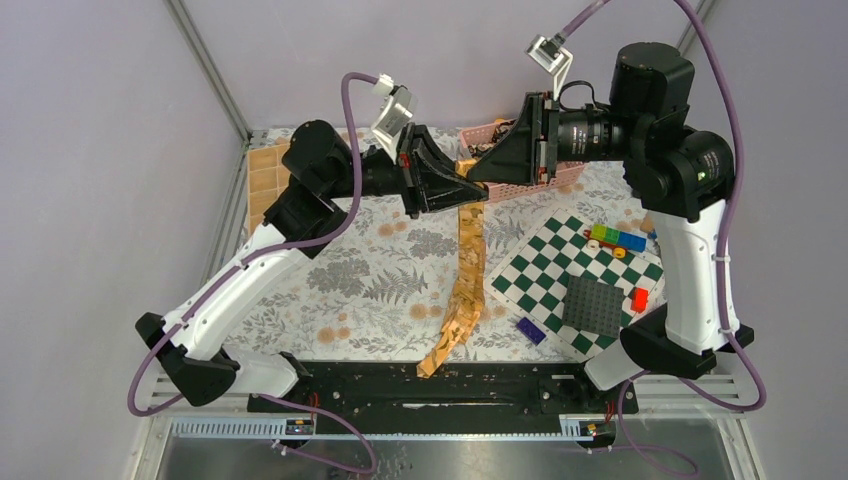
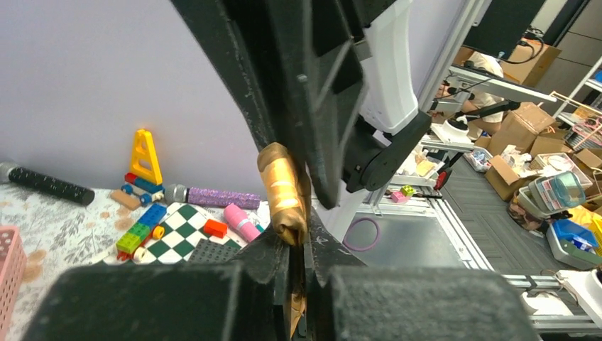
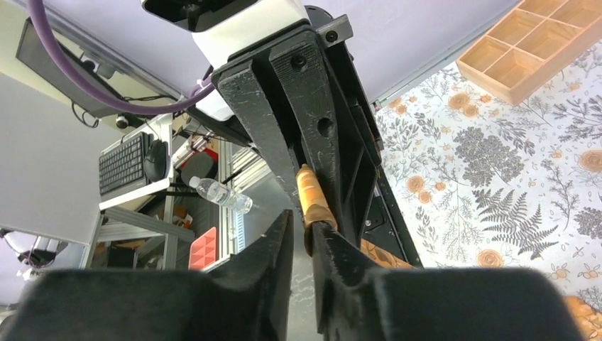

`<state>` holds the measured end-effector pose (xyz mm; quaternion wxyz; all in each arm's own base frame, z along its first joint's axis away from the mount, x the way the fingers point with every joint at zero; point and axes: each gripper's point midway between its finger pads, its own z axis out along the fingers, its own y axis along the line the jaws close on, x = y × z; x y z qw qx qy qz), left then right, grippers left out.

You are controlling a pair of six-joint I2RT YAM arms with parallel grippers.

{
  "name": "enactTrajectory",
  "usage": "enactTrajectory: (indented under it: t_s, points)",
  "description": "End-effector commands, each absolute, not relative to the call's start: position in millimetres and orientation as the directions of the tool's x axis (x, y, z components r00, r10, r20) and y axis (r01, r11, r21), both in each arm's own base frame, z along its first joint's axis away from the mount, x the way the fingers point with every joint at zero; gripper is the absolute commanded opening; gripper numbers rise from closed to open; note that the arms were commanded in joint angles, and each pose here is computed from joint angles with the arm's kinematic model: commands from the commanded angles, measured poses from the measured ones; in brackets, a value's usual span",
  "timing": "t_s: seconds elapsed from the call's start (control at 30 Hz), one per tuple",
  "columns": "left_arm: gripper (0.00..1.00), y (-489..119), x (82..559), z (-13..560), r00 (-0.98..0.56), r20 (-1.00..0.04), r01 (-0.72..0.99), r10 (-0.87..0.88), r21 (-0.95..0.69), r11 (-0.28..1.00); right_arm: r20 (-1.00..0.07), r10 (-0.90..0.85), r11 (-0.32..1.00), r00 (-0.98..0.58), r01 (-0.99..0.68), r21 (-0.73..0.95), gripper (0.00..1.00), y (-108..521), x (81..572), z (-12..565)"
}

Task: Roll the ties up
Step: Flatten out the tie at the center of the board.

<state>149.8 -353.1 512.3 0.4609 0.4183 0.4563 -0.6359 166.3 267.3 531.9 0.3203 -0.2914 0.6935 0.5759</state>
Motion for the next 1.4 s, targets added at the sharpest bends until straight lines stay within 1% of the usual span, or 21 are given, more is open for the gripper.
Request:
enactTrajectory:
  t_s: [0.0,0.1,0.27,0.37,0.43,0.5,0.63,0.8,0.93,1.0,1.1,1.17,1.27,1.37]
  points:
    - [0.0,-348,152,530,-0.185,-0.956,0.98,-0.225,-0.163,-0.113,-0.822,-0.004,0.179,-0.569,-0.809,0.56,0.3,264,163,540]
    - [0.0,-348,167,529,-0.176,-0.963,0.984,-0.202,-0.175,-0.023,-0.861,0.045,0.268,-0.506,-0.825,0.498,0.47,256,173,543]
    - [0.0,-335,199,542,-0.126,-0.971,0.972,-0.201,-0.162,0.171,-0.923,0.16,0.499,-0.351,-0.778,0.383,0.71,223,194,547]
    - [0.0,-323,224,557,-0.084,-0.971,0.933,-0.223,-0.155,0.324,-0.936,0.225,0.628,-0.27,-0.695,0.351,0.77,198,208,540]
    - [0.0,-310,241,577,-0.042,-0.967,0.885,-0.251,-0.152,0.439,-0.937,0.249,0.681,-0.246,-0.643,0.35,0.8,186,213,524]
    - [0.0,-302,255,590,-0.017,-0.966,0.841,-0.257,-0.153,0.519,-0.934,0.247,0.714,-0.259,-0.603,0.357,0.8,180,219,500]
    - [0.0,-287,280,604,0.019,-0.965,0.751,-0.261,-0.159,0.641,-0.919,0.244,0.761,-0.31,-0.526,0.379,0.8,175,231,449]
    - [0.0,-263,300,621,0.089,-0.952,0.633,-0.292,-0.172,0.755,-0.899,0.224,0.773,-0.376,-0.493,0.399,0.8,182,242,390]
    - [0.0,-243,305,637,0.152,-0.937,0.558,-0.314,-0.181,0.81,-0.881,0.226,0.757,-0.417,-0.494,0.428,0.8,193,251,352]
    - [0.0,-232,306,647,0.194,-0.927,0.523,-0.323,-0.181,0.833,-0.865,0.248,0.754,-0.436,-0.473,0.455,0.8,198,258,333]
    - [0.0,-220,302,665,0.256,-0.902,0.5,-0.348,-0.184,0.846,-0.849,0.285,0.718,-0.446,-0.488,0.497,0.8,212,269,315]
    - [0.0,-215,298,676,0.287,-0.883,0.504,-0.371,-0.19,0.842,-0.843,0.283,0.692,-0.458,-0.511,0.51,0.8,224,276,302]
    - [0.0,-217,290,687,0.301,-0.862,0.543,-0.406,-0.195,0.817,-0.863,0.256,0.656,-0.436,-0.577,0.486,0.81,244,290,292]
    - [0.0,-223,284,691,0.29,-0.855,0.584,-0.43,-0.198,0.787,-0.885,0.253,0.635,-0.391,-0.624,0.457,0.86,262,306,293]
